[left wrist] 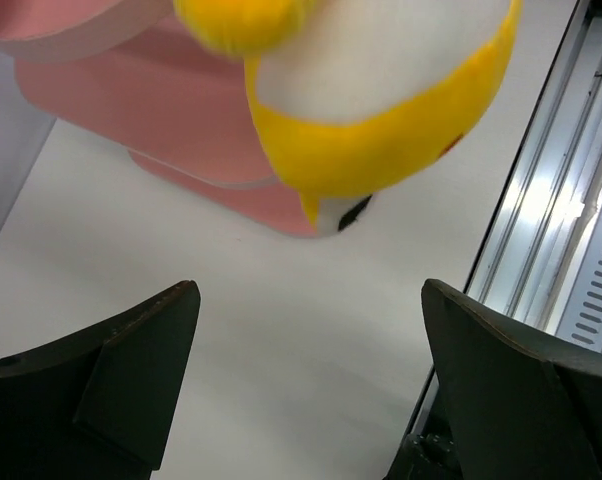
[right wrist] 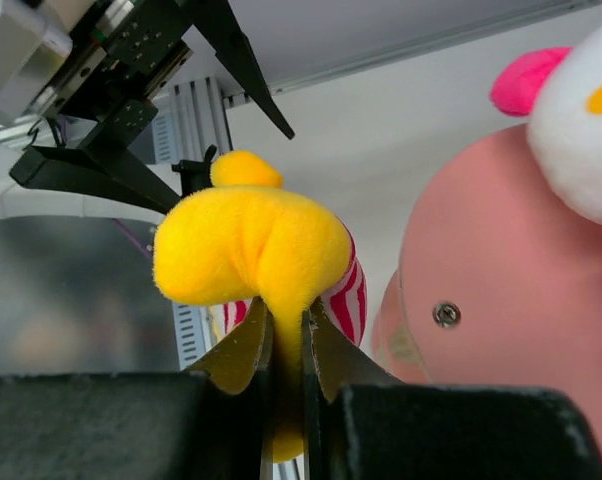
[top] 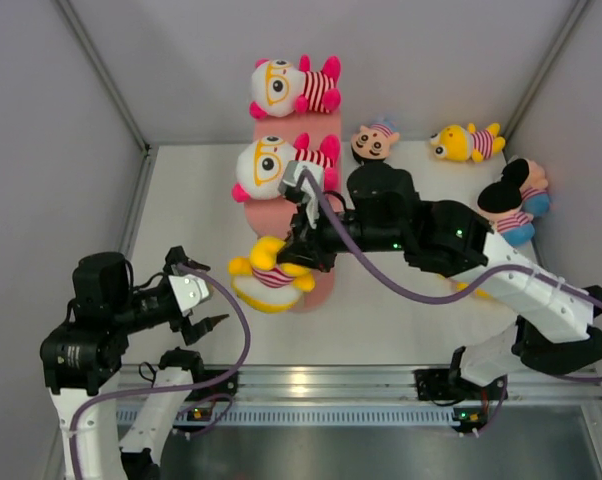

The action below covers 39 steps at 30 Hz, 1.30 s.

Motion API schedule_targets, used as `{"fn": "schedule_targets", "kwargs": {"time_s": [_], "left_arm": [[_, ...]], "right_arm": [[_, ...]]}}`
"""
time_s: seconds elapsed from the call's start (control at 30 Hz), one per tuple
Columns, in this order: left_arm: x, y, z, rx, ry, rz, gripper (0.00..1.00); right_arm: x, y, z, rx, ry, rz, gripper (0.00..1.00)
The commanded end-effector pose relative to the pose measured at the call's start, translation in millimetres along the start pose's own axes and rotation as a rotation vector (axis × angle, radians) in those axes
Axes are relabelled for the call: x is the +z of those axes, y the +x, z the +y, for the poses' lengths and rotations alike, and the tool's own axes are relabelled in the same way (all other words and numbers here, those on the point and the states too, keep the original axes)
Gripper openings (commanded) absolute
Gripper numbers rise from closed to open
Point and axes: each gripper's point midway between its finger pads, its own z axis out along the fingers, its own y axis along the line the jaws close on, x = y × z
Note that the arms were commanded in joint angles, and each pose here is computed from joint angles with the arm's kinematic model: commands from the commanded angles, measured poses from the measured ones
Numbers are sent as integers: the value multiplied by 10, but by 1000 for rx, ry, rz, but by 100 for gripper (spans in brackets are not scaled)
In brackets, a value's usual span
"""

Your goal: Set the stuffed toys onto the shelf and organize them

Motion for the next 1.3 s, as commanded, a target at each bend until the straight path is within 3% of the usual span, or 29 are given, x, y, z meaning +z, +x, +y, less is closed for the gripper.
{"fn": "schedule_targets", "kwargs": {"time_s": [0.0,0.33,0.47,0.63,0.8,0.93,0.97,1.17,1.27], "left_arm": [[-89,115,-168,-61,33,73,99],[-31,363,125,-118,-103,161,98],[26,514,366,-185,-197,212,98],[99,760,584,-301,-304,278,99],[190,969,693,-384,-368,310,98],[241,1033,688,-405,-364,312,99],[240,1056,702,-409,-374,320,98],[268,1171,710,-420,-386,345,99],[280,1197,724,-423,-389,352,99]], "right_arm": [[-525,-341,-15,20,71,-140,0],[-1127,373,-486,226,249,-68,0],[-1369,817,-1052,319,499,3,0],[-1481,1029,-1472,404,598,-28,0],[-1797,921,-2246,538,763,-214,0],[-1845,646,-2659,723,579,-500,0],[-1961,388,-2805,722,543,-641,0],[-1827,141,-3250,812,425,-835,0],[-1577,170,-3399,887,350,-851,0]]}}
